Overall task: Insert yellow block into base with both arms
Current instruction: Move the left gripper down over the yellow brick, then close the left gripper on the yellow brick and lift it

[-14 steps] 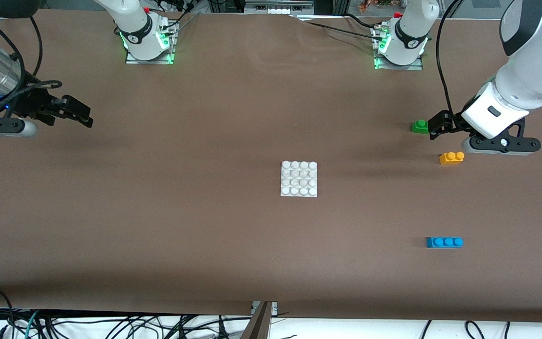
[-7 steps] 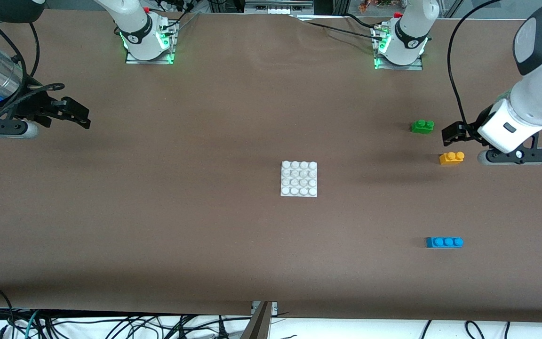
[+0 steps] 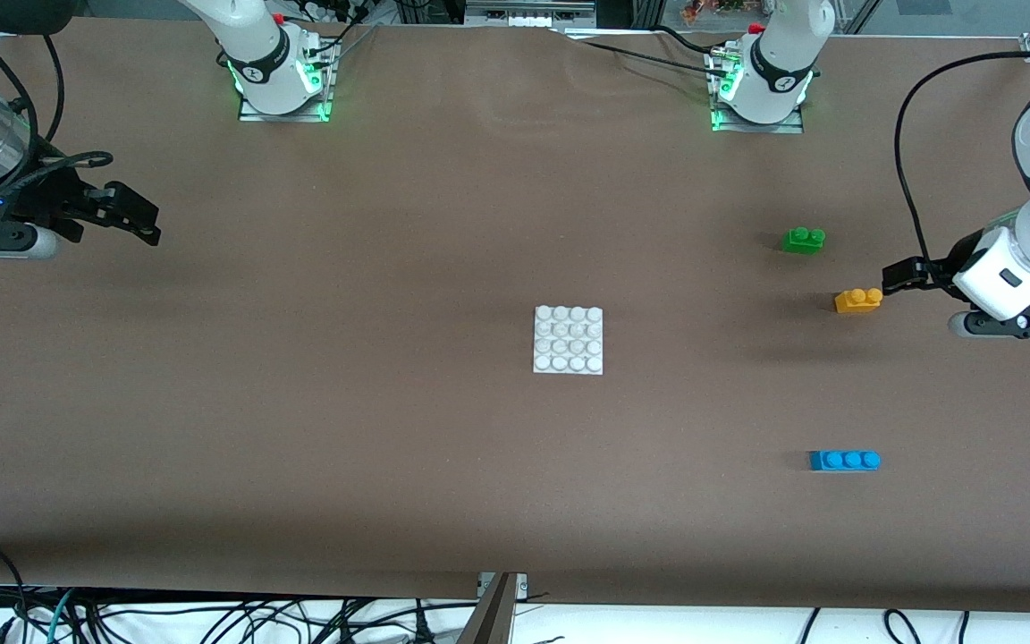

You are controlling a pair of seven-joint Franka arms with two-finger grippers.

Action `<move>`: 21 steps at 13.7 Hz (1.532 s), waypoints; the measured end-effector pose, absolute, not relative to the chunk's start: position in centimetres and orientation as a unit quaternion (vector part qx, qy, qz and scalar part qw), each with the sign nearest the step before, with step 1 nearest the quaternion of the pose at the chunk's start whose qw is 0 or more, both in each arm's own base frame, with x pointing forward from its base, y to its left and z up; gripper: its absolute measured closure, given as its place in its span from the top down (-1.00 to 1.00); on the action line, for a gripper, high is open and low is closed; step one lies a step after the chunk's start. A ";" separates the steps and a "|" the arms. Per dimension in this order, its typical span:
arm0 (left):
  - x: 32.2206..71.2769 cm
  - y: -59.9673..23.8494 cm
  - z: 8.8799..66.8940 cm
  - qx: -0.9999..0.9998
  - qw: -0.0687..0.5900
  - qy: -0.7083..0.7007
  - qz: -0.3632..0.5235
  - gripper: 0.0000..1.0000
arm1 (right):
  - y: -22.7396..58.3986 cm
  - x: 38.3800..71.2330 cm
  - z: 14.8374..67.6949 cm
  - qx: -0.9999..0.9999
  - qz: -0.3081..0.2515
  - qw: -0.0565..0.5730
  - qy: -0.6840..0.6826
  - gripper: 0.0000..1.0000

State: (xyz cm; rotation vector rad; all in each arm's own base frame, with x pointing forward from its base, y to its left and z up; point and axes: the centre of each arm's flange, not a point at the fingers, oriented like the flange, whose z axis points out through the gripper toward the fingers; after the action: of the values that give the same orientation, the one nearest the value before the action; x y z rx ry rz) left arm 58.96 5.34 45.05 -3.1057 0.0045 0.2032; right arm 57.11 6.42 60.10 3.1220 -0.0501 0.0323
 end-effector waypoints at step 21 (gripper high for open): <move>49.6 12.9 18.1 -1.000 0.004 -0.001 0.009 0.96 | 4.7 57.6 59.4 0.999 0.002 0.020 -0.027 1.00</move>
State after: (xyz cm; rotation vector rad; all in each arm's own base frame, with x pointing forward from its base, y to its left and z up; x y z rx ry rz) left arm 49.62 12.90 18.12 -3.1327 -0.0033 0.0283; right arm 57.56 4.73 59.38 3.1015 -0.0829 0.0065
